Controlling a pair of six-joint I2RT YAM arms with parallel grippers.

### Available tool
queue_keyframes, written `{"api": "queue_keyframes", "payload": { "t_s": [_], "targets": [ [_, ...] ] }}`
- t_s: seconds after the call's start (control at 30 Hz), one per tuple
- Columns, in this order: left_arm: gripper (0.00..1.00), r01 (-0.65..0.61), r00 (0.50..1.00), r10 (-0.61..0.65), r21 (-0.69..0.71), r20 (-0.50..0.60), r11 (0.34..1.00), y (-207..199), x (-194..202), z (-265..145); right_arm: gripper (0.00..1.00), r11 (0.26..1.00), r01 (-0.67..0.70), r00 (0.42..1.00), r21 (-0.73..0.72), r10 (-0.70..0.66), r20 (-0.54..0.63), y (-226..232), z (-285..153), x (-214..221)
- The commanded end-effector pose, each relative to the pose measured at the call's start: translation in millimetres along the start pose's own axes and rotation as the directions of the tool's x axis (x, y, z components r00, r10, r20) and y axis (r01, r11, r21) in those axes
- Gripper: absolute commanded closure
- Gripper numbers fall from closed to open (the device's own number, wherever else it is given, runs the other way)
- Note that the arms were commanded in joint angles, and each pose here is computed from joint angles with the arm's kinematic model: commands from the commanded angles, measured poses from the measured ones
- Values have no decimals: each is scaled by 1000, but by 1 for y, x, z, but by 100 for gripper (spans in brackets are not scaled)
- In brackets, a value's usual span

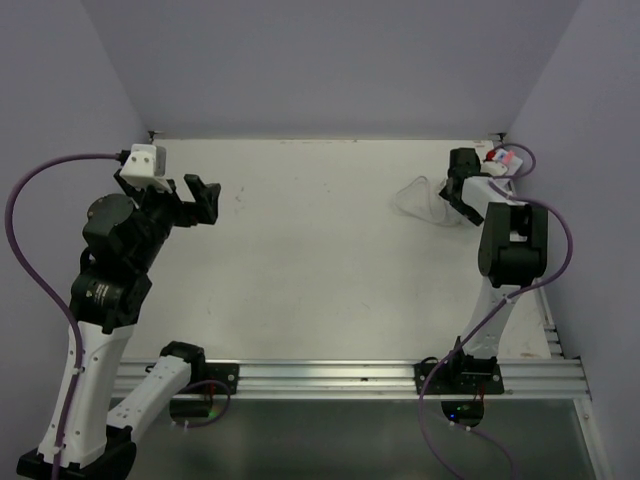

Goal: Pull the plug off the socket

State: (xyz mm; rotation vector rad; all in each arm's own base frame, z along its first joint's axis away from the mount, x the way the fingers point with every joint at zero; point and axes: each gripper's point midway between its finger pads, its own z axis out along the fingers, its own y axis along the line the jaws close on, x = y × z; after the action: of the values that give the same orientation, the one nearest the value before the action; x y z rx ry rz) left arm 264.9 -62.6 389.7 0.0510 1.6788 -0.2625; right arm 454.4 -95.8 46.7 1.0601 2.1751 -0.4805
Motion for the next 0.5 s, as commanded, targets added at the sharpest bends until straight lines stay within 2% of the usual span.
{"api": "queue_keyframes", "payload": {
  "t_s": [0.0, 0.3, 0.47],
  "targets": [
    [0, -14, 999, 13, 9, 49, 1000, -2, -10, 3, 1, 1000, -9, 1000, -13, 8, -28, 2, 5, -2],
    [0, -11, 999, 10, 12, 49, 1000, -3, -9, 3, 2, 997, 41, 998, -60, -45, -51, 7, 5, 3],
    [0, -9, 998, 8, 15, 59, 1000, -3, -11, 0, 19, 994, 74, 995, -80, -78, -55, 7, 2, 4]
  ]
}}
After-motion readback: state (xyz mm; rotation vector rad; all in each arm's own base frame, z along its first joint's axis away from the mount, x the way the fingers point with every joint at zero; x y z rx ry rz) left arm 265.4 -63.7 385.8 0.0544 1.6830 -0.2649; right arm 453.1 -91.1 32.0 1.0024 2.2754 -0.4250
